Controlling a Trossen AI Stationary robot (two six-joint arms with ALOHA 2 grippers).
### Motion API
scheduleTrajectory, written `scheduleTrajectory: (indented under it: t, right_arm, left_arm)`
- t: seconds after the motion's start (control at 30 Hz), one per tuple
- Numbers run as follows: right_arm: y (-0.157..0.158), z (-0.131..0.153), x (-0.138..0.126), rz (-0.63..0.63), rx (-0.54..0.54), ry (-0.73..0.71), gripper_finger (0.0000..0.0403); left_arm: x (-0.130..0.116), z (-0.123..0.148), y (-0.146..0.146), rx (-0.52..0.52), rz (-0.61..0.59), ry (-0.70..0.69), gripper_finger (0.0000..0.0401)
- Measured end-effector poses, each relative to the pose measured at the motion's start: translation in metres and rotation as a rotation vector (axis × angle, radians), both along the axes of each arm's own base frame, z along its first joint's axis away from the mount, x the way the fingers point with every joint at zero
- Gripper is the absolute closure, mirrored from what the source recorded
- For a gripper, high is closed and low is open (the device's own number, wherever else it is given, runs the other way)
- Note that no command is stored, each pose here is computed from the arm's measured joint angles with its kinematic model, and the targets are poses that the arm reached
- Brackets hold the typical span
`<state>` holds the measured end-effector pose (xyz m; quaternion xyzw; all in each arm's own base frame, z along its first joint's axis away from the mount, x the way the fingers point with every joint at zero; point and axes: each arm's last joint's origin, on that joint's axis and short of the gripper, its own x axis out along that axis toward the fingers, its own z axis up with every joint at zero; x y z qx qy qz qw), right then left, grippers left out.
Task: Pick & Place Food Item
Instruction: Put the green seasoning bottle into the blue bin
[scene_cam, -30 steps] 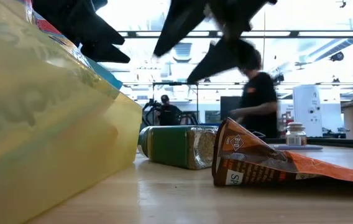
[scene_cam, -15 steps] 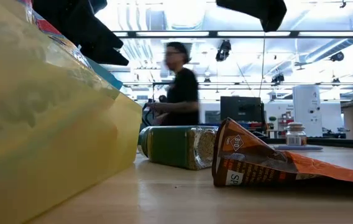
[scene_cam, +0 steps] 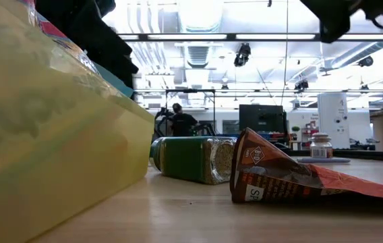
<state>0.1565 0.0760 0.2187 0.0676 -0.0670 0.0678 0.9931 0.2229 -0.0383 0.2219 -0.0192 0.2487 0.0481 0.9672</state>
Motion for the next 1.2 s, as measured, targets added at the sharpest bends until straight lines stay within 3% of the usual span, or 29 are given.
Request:
scheduleTrajectory:
  t: [0.37, 0.63, 1.2]
  right_arm:
    - [-0.02, -0.008, -0.035, -0.019, 0.027, -0.125, 0.0064]
    - [-0.021, -0.018, -0.037, -0.019, 0.018, -0.107, 0.0064]
    - [-0.021, -0.008, -0.036, -0.019, 0.032, -0.132, 0.0064]
  left_arm:
    - [0.0, 0.0, 0.0, 0.0, 0.0, 0.0, 0.0026]
    - [0.0, 0.0, 0.0, 0.0, 0.0, 0.0, 0.0026]
    - [0.0, 0.0, 0.0, 0.0, 0.0, 0.0, 0.0026]
